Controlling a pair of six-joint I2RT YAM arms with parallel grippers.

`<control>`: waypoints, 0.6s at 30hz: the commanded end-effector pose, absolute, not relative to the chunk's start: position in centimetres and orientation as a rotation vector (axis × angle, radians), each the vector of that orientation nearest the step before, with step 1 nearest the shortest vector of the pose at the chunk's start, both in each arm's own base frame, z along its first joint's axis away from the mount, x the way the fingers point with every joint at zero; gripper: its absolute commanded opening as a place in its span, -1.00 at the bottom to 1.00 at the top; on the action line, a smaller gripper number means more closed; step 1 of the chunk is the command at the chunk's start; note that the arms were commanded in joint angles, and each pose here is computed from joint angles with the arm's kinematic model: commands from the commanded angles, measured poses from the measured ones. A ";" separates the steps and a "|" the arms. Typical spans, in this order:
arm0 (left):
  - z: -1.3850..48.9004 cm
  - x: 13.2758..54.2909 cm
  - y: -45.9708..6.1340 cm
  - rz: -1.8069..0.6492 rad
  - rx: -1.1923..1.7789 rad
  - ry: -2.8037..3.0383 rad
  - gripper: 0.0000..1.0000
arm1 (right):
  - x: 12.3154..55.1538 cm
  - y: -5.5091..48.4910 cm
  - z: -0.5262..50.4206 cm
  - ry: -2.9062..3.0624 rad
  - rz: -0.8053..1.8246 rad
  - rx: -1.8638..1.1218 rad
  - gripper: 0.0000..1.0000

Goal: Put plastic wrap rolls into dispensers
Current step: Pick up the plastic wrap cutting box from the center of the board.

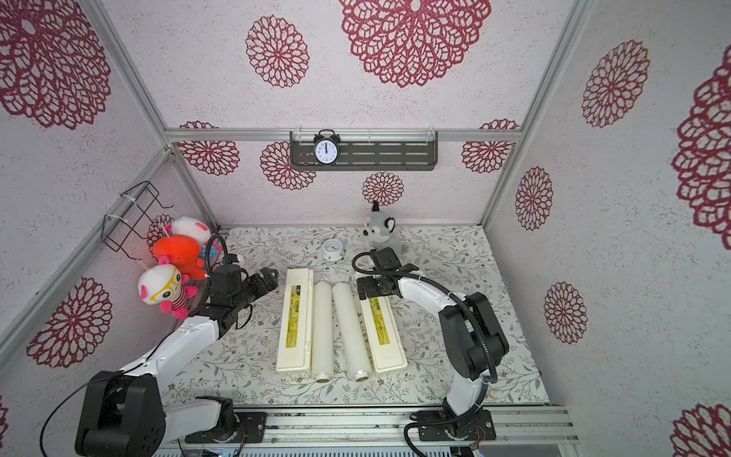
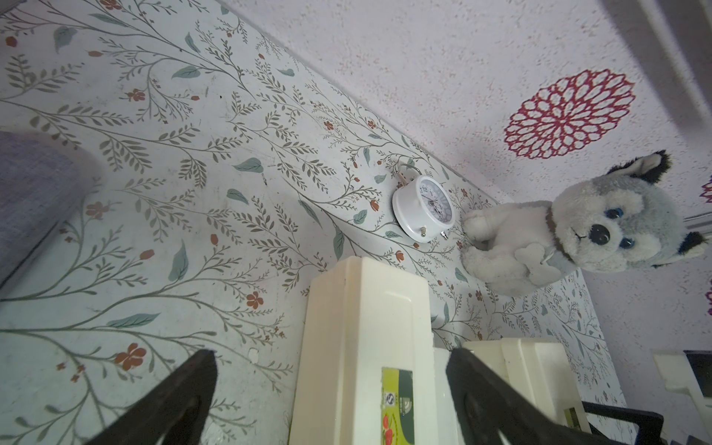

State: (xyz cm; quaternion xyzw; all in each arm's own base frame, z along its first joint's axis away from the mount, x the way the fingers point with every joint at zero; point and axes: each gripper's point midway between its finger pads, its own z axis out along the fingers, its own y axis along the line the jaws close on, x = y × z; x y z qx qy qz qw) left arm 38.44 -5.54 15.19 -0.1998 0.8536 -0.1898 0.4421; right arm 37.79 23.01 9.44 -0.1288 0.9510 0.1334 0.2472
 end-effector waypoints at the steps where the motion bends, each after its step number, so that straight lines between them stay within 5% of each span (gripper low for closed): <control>1: 15.3 39.0 -6.0 -0.494 -0.490 2.115 0.95 | 36.3 21.7 8.5 2.681 0.235 -0.332 0.98; 18: 14.8 39.2 -6.8 -0.538 -0.482 2.133 0.96 | 35.9 20.0 4.6 2.743 -0.034 -0.350 0.96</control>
